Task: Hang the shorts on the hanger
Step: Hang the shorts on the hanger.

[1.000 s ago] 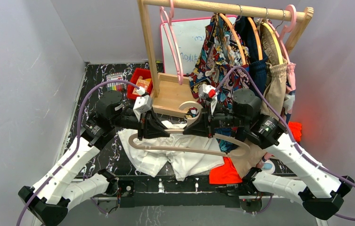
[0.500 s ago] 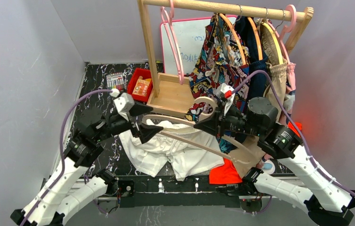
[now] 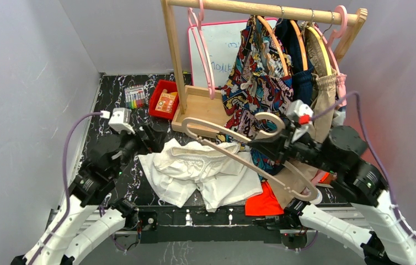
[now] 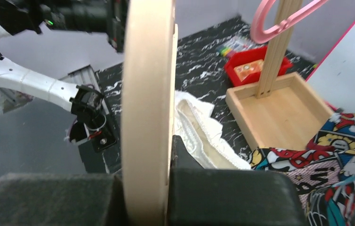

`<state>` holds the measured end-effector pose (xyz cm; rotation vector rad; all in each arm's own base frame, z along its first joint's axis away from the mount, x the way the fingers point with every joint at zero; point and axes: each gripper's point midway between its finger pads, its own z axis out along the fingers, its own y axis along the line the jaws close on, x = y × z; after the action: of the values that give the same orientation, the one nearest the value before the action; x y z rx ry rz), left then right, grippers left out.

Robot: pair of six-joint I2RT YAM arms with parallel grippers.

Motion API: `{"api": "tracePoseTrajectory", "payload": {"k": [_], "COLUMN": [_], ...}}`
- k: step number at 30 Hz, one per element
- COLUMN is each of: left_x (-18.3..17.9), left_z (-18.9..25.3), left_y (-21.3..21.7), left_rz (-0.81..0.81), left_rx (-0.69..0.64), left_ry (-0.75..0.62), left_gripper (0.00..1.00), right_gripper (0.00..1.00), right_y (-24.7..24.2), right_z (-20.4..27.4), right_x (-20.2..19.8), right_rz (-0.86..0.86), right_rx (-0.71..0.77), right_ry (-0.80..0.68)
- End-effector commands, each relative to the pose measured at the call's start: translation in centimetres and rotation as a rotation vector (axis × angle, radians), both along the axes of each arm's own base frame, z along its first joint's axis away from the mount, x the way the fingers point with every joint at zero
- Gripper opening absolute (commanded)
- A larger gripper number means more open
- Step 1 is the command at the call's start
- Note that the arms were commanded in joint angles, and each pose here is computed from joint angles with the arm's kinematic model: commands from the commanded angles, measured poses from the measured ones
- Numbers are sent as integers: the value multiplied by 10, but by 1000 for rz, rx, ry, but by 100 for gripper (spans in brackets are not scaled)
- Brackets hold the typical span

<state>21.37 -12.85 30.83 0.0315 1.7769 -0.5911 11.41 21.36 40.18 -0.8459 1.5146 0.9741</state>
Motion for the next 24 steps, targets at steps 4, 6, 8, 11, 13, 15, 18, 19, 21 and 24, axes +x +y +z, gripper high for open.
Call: {"api": "tracePoseTrajectory", "payload": {"k": [4, 6, 8, 11, 13, 15, 18, 19, 21, 24], "left_x": [10, 11, 11, 8, 5, 2, 0, 1, 2, 8], "left_z": [-93, -103, -113, -124, -133, -141, -150, -153, -158, -165], "left_y": [6, 0, -6, -10, -13, -18, -21, -21, -20, -16], "left_rz": [199, 179, 150, 124, 109, 94, 88, 90, 98, 132], "left_rx": [26, 37, 54, 72, 69, 57, 50, 55, 71, 109], "left_ry": [397, 430, 458, 493, 524, 551, 579, 585, 592, 601], "left_gripper": [95, 93, 91, 90, 88, 86, 82, 80, 77, 71], "right_gripper": [0, 0, 0, 0, 0, 0, 0, 0, 0, 0], "right_y": [-11, -12, -12, -12, -10, -7, -3, -2, -1, 0], "right_z": [-16, -24, -30, -42, -49, -55, -61, -62, -62, -63], "right_x": [10, 13, 15, 21, 24, 26, 29, 29, 29, 29], "right_rz": [-89, -109, -122, -148, -155, -151, -149, -147, -143, -141], "right_rx": [17, 23, 32, 25, 14, 5, 2, 3, 8, 10], "right_ry": [-12, -5, -8, 1, 10, 20, 34, 37, 37, 39]}}
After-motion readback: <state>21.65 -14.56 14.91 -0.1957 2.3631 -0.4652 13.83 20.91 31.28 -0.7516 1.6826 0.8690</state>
